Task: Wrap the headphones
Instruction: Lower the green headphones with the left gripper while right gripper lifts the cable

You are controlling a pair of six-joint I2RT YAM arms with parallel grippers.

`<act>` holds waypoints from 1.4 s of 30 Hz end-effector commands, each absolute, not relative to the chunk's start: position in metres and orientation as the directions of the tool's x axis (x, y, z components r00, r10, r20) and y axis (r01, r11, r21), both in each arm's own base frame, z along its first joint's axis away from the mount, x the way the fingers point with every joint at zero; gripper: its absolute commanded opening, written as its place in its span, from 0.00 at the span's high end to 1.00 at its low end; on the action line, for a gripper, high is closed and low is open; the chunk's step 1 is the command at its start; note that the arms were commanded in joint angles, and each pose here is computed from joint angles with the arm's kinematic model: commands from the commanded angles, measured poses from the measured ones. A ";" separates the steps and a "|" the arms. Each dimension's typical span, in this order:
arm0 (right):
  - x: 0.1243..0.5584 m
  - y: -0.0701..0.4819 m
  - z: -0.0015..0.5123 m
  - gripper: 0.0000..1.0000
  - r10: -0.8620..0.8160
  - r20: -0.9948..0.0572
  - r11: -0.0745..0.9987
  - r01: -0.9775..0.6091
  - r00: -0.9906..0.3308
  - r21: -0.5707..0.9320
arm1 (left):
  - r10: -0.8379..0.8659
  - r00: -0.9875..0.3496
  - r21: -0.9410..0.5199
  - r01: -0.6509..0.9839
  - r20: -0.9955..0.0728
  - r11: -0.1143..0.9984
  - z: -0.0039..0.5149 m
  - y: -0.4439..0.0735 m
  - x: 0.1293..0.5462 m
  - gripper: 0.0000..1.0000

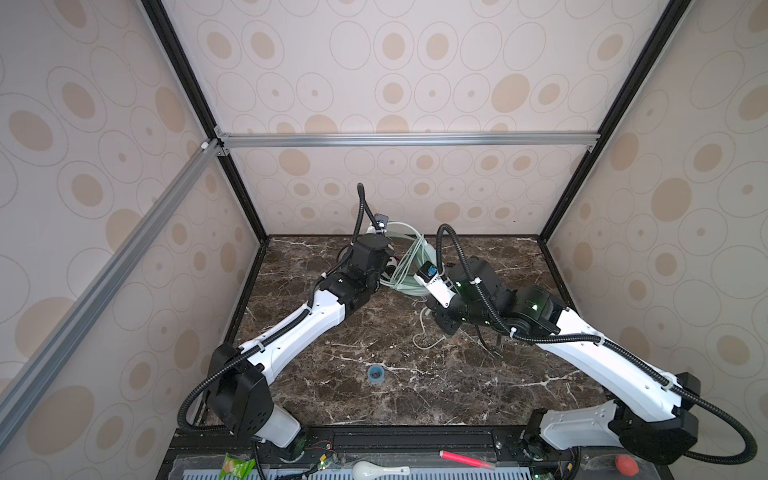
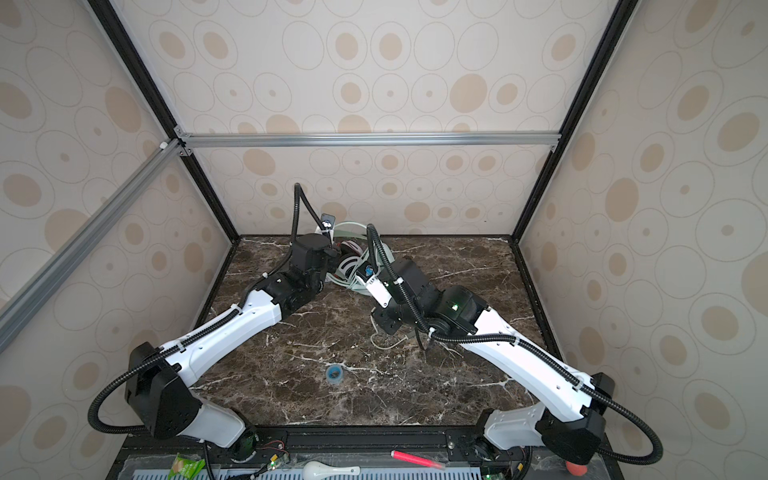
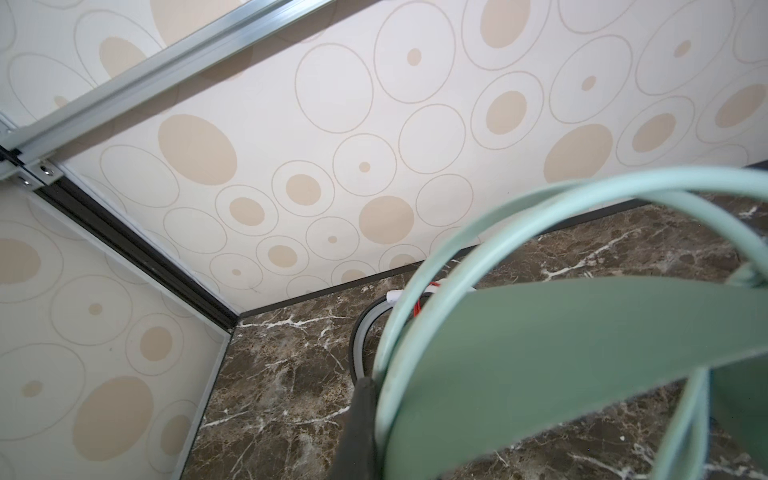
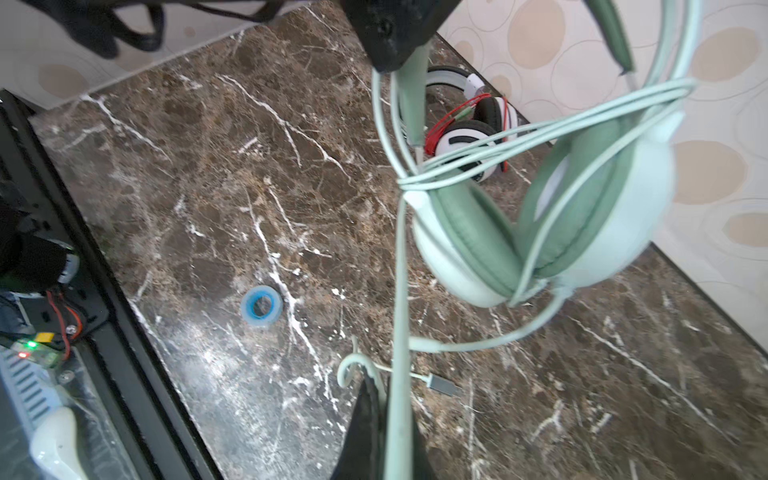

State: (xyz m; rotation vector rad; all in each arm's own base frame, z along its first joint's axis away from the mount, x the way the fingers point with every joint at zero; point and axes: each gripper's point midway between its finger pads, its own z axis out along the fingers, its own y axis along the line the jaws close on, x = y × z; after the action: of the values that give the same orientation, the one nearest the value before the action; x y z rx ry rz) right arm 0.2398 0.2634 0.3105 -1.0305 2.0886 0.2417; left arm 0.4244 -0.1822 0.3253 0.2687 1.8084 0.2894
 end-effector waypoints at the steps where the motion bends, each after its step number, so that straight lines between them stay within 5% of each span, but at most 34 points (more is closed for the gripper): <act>1: 0.245 0.233 0.317 1.00 -0.671 -0.652 0.646 -0.710 -0.353 -0.280 | 0.356 -0.185 0.374 -0.067 -0.916 0.925 0.360 -0.161 0.417 1.00; 17: 0.301 0.216 0.351 1.00 -0.697 -0.621 0.701 -0.522 -0.357 -0.487 | 0.479 -0.220 0.453 0.160 -0.850 0.877 0.327 -0.189 0.396 1.00; 22: 0.327 0.219 0.371 1.00 -0.561 -0.749 0.792 -0.493 -0.354 -0.360 | 0.492 -0.257 0.444 0.224 -0.832 0.868 0.302 -0.193 0.389 1.00; 33: 0.327 0.247 0.363 1.00 -0.623 -0.689 0.721 -0.613 -0.370 -0.323 | 0.494 -0.353 0.422 0.263 -0.795 0.867 0.287 -0.191 0.383 1.00; 42: 0.310 0.277 0.386 1.00 -0.492 -0.794 0.738 -0.654 -0.357 -0.164 | 0.450 -0.420 0.397 0.212 -0.788 0.893 0.280 -0.188 0.388 1.00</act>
State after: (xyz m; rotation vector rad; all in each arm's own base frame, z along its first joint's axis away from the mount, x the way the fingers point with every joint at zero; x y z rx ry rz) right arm 0.3102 0.2738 0.3374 -1.0106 2.1288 0.1052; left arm 0.3889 -0.1961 0.2812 0.4936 1.9770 0.2406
